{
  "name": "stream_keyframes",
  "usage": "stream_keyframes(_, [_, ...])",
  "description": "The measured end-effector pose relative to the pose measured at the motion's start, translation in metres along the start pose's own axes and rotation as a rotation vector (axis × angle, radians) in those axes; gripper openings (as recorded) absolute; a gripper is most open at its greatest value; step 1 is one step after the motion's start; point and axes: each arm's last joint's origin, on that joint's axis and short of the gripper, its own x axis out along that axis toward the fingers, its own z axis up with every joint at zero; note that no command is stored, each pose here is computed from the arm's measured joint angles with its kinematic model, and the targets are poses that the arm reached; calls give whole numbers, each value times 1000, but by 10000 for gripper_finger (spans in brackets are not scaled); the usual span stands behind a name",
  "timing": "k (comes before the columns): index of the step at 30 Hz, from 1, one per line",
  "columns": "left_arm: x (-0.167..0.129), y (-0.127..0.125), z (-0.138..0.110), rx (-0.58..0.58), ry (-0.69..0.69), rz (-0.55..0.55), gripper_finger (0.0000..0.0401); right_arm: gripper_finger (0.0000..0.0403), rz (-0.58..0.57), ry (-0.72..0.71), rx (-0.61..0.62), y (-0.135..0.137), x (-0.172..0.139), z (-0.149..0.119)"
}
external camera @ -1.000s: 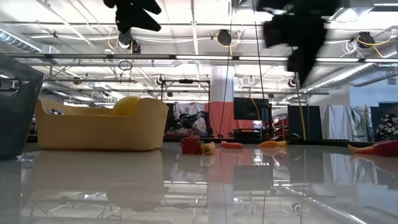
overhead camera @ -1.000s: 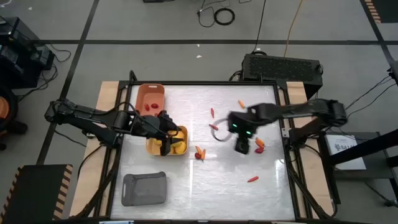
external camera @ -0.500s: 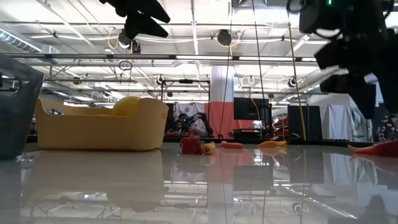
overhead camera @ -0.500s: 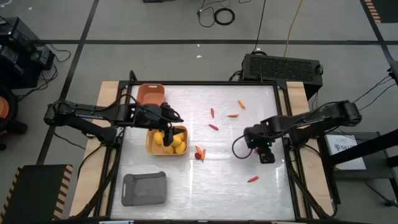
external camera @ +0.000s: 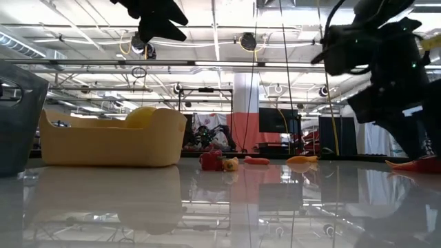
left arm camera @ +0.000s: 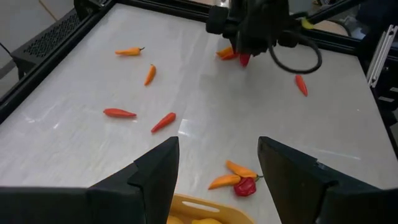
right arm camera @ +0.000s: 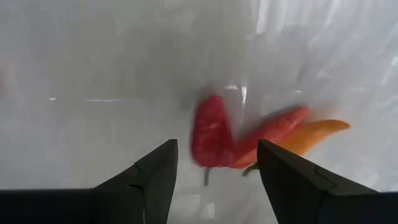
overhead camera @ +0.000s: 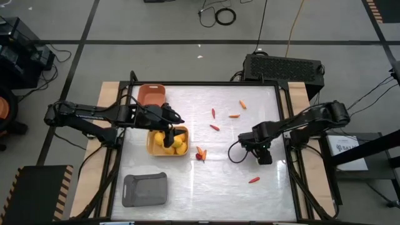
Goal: Sort produce into baskets
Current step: Put the red chili pepper into the orange bin
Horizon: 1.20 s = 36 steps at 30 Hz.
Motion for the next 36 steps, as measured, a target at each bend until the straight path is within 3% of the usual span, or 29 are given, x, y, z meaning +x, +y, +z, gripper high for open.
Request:
stream_keyframes(13, [0,0,-1,-1,14,2,226,199,-4,47,34,0,11,7])
stream_keyframes(25, [0,1,-3,0,34,4,226,73,-2,42,80,0,9,7])
stream_keyframes(31, [0,1,-7,0,73,-2,226,52,16,-38,74,3,-12,22])
stream_keyframes(36, [-1,3,-16,-26,171,22,226,63,41,-218,41,2,-48,46])
